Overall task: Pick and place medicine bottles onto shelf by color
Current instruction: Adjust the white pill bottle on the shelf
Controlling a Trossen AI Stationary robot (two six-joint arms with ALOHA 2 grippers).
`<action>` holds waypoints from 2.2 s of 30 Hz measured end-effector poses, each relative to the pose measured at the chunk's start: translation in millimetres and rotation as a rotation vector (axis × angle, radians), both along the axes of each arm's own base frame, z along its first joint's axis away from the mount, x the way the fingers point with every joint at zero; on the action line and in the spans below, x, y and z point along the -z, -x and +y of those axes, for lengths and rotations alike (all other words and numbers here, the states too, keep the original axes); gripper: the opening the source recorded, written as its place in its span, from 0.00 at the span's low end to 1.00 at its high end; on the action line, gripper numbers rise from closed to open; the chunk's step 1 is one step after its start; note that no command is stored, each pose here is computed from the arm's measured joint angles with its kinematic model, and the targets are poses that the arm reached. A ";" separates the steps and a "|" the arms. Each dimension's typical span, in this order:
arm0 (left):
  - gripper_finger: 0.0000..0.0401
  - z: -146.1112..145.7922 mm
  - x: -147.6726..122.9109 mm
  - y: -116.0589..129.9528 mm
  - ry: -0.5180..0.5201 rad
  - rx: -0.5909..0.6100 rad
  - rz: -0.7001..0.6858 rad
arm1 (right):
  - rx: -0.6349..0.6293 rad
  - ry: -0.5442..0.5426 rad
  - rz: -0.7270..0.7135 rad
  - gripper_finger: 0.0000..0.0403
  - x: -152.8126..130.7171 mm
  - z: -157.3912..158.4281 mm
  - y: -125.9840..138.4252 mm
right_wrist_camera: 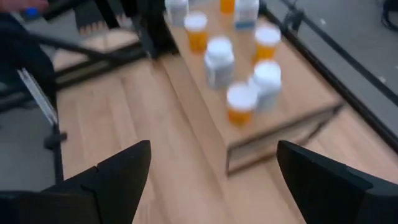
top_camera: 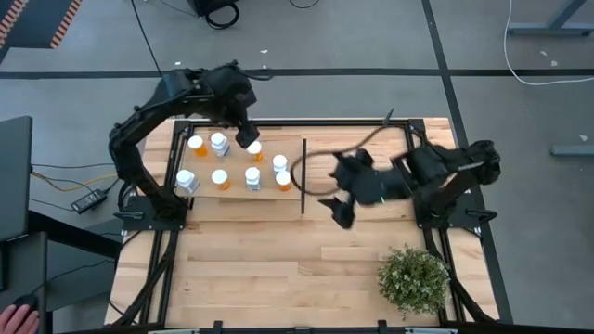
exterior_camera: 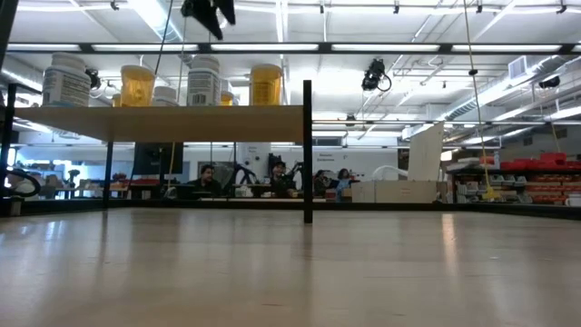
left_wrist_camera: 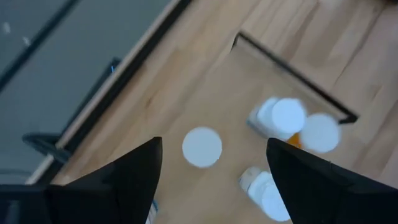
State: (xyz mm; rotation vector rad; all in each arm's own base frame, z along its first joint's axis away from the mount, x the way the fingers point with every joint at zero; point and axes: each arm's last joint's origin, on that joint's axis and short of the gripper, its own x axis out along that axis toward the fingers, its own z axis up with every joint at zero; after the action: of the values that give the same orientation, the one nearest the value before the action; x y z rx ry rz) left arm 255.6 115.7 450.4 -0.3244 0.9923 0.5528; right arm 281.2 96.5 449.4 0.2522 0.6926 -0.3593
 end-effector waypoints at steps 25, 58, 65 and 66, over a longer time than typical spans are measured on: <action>0.57 -49.7 -78.1 103.6 -0.214 0.082 -0.263 | -0.017 0.085 0.046 0.88 69.5 -139.3 -126.6; 0.47 -53.1 -65.4 93.8 -0.146 0.064 -0.254 | -0.101 0.049 0.175 0.88 104.5 -149.9 -142.2; 0.45 -52.9 -65.9 93.2 -0.141 0.053 -0.265 | -0.118 0.015 0.173 0.88 116.3 -151.9 -144.6; 0.45 -52.8 -66.1 93.0 -0.140 0.050 -0.268 | -0.119 0.009 0.161 0.88 117.2 -152.5 -145.7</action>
State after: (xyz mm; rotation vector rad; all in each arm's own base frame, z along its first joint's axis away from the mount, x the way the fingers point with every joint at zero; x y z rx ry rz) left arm 162.5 62.9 516.4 -0.2406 0.6975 0.5151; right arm 426.9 -56.0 332.2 0.1740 0.8602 -0.2706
